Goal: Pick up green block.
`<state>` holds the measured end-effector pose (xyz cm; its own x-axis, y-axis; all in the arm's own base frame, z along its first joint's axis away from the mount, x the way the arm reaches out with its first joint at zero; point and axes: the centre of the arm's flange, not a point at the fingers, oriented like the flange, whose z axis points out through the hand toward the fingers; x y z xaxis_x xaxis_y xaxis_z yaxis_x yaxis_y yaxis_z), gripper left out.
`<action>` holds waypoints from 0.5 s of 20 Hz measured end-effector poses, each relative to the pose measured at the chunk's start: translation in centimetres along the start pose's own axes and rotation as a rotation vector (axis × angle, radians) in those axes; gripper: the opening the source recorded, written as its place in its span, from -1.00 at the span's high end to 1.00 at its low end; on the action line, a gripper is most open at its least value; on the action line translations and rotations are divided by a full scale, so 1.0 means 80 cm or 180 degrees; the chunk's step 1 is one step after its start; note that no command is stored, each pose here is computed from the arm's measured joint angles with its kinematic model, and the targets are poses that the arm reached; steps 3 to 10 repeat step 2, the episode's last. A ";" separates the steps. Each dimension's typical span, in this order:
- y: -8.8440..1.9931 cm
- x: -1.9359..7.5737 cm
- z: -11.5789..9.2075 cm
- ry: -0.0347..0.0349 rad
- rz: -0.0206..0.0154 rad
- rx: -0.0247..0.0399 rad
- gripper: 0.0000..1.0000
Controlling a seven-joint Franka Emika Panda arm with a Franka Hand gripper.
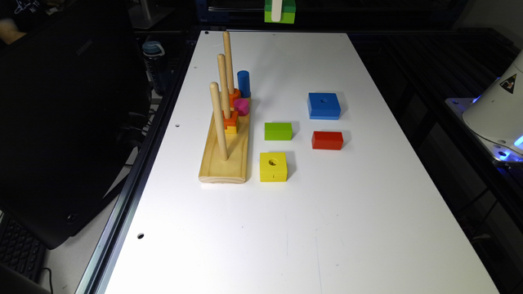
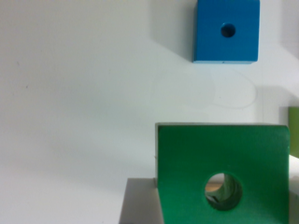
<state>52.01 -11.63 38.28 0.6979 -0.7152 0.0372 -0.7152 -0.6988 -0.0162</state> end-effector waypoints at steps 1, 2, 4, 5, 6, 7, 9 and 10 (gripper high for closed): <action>0.000 0.000 0.000 -0.0002 0.0000 0.0000 1.00; 0.000 0.000 0.000 -0.0002 0.0000 0.0000 1.00; 0.000 0.000 0.000 -0.0002 0.0000 0.0000 1.00; 0.000 0.000 0.000 -0.0002 0.0000 0.0000 1.00; 0.000 0.000 0.000 -0.0002 0.0000 0.0000 1.00; 0.000 0.000 0.000 -0.0002 0.0000 0.0000 1.00; 0.000 0.000 0.000 -0.0002 0.0000 0.0000 1.00; 0.000 0.000 0.000 -0.0002 0.0000 0.0000 1.00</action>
